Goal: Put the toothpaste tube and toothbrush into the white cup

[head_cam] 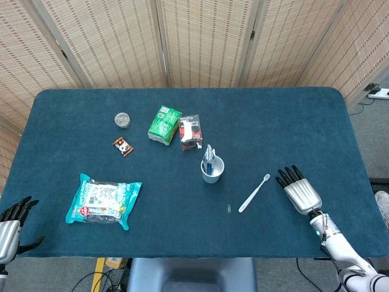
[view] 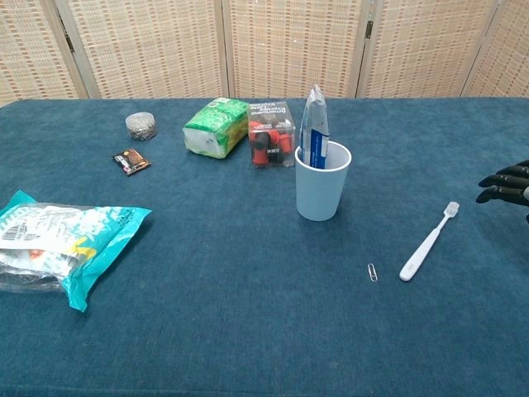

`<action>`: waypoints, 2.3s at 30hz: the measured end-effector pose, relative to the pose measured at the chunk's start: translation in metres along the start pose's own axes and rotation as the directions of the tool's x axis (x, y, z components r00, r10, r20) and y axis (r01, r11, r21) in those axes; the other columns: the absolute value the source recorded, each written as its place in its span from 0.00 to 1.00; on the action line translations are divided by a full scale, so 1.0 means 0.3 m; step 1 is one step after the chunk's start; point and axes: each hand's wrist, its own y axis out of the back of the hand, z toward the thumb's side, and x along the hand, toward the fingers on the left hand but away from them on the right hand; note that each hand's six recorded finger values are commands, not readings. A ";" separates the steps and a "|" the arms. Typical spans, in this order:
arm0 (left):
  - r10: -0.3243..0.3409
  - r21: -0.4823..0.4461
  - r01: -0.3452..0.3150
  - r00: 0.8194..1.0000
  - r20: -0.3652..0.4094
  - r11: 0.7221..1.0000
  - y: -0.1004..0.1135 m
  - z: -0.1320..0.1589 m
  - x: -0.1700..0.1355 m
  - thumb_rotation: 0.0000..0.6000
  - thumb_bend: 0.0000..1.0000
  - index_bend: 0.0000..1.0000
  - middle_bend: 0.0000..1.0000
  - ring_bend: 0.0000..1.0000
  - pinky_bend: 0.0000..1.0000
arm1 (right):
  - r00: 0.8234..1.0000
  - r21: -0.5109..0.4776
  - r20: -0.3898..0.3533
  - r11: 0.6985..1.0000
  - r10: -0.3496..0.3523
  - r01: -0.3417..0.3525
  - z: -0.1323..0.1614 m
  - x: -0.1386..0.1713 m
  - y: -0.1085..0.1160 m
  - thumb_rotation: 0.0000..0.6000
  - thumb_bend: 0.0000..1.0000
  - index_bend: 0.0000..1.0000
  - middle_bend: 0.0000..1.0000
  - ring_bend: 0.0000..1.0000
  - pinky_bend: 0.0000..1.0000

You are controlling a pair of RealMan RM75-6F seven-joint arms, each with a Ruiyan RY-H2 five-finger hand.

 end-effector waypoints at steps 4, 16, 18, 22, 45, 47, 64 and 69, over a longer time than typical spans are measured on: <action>0.003 0.001 -0.003 1.000 0.003 1.000 0.005 0.004 -0.001 1.00 0.25 0.17 0.11 0.14 0.20 | 1.000 -0.006 -0.002 1.000 0.009 -0.009 0.011 -0.016 -0.014 1.00 0.75 0.16 0.07 0.00 0.00; 0.000 0.005 0.000 1.000 -0.010 1.000 0.005 -0.008 -0.007 1.00 0.25 0.17 0.11 0.14 0.20 | 0.999 0.001 -0.027 1.000 0.025 -0.025 0.058 -0.091 -0.039 1.00 0.75 0.16 0.07 0.00 0.00; 0.001 0.004 -0.001 1.000 -0.008 1.000 0.006 -0.006 -0.006 1.00 0.25 0.17 0.11 0.14 0.20 | 0.999 0.006 -0.040 1.000 0.021 -0.021 0.076 -0.106 -0.033 1.00 0.75 0.16 0.07 0.00 0.00; 0.004 0.004 -0.004 1.000 -0.012 1.000 0.008 -0.011 -0.005 1.00 0.25 0.17 0.11 0.14 0.20 | 0.998 0.010 -0.066 1.000 0.006 -0.006 0.111 -0.130 -0.018 1.00 0.75 0.16 0.07 0.00 0.00; 0.001 0.003 -0.001 1.000 -0.028 1.000 0.001 -0.027 -0.007 1.00 0.25 0.17 0.11 0.14 0.19 | 0.967 -0.031 -0.243 0.997 -0.077 0.072 0.332 -0.159 0.060 1.00 0.75 0.16 0.09 0.00 0.00; 0.001 0.002 -0.001 1.000 -0.025 1.000 0.000 -0.025 -0.007 1.00 0.25 0.17 0.11 0.14 0.20 | 0.965 -0.039 -0.247 0.996 -0.088 0.081 0.324 -0.138 0.064 1.00 0.75 0.16 0.10 0.00 0.00; 0.003 0.000 -0.003 1.000 -0.013 1.000 0.003 -0.011 -0.005 1.00 0.25 0.17 0.11 0.14 0.19 | 0.979 -0.032 -0.196 0.998 -0.055 0.049 0.251 -0.089 0.038 1.00 0.74 0.16 0.11 0.00 0.00; 0.005 0.000 -0.005 1.000 -0.023 1.000 0.006 -0.021 -0.011 1.00 0.25 0.17 0.11 0.14 0.19 | 0.978 -0.021 -0.207 0.999 -0.040 0.036 0.263 -0.098 0.023 1.00 0.74 0.16 0.11 0.00 0.00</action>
